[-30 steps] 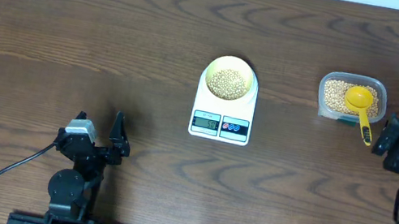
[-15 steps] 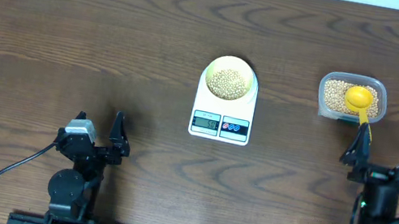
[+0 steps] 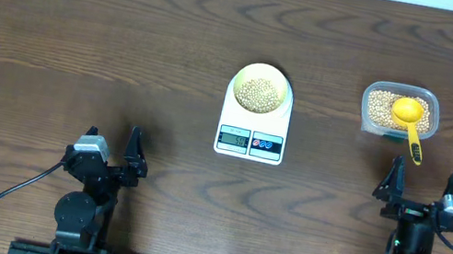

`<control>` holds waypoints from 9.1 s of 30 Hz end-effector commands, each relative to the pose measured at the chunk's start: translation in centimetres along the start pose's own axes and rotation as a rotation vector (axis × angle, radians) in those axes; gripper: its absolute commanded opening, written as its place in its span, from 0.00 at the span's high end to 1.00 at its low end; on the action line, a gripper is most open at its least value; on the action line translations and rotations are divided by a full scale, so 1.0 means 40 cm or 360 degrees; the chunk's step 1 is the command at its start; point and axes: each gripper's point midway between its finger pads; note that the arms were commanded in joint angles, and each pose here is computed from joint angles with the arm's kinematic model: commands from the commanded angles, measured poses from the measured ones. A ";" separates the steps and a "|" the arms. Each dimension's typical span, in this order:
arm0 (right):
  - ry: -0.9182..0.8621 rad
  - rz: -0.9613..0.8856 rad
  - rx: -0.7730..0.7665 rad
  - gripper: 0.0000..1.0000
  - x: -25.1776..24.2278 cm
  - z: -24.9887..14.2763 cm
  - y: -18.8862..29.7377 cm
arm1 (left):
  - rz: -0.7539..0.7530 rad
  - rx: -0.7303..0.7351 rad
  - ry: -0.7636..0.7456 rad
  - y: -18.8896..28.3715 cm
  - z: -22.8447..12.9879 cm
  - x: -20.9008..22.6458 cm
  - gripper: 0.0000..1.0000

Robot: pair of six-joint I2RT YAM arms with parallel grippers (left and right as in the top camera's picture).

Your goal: Scoop item into bowl and weigh 50g on scale

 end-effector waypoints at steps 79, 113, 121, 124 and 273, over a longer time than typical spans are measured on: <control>0.0229 0.0000 0.0286 0.01 0.000 -0.117 0.042 | 0.0049 0.0083 -0.0030 -0.002 -0.043 0.014 0.16; 0.0228 0.0000 0.0286 0.01 0.000 -0.117 0.042 | 0.0049 0.0082 -0.0030 -0.002 -0.043 0.014 0.16; 0.0228 0.0000 0.0286 0.01 0.000 -0.117 0.042 | 0.0049 0.0082 -0.0030 -0.002 -0.043 0.014 0.16; 0.0229 0.0000 0.0286 0.01 0.000 -0.117 0.042 | 0.0049 0.0082 -0.0030 -0.002 -0.043 0.014 0.16; 0.0228 0.0000 0.0286 0.01 0.000 -0.117 0.042 | 0.0049 0.0082 -0.0030 -0.002 -0.043 0.014 0.16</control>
Point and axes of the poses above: each gripper's point midway between its finger pads, its own y axis back along the fingers, its own x axis along the line the jaws close on, z = x × y, and after that the axes turned 14 degrees about -y, right-handed
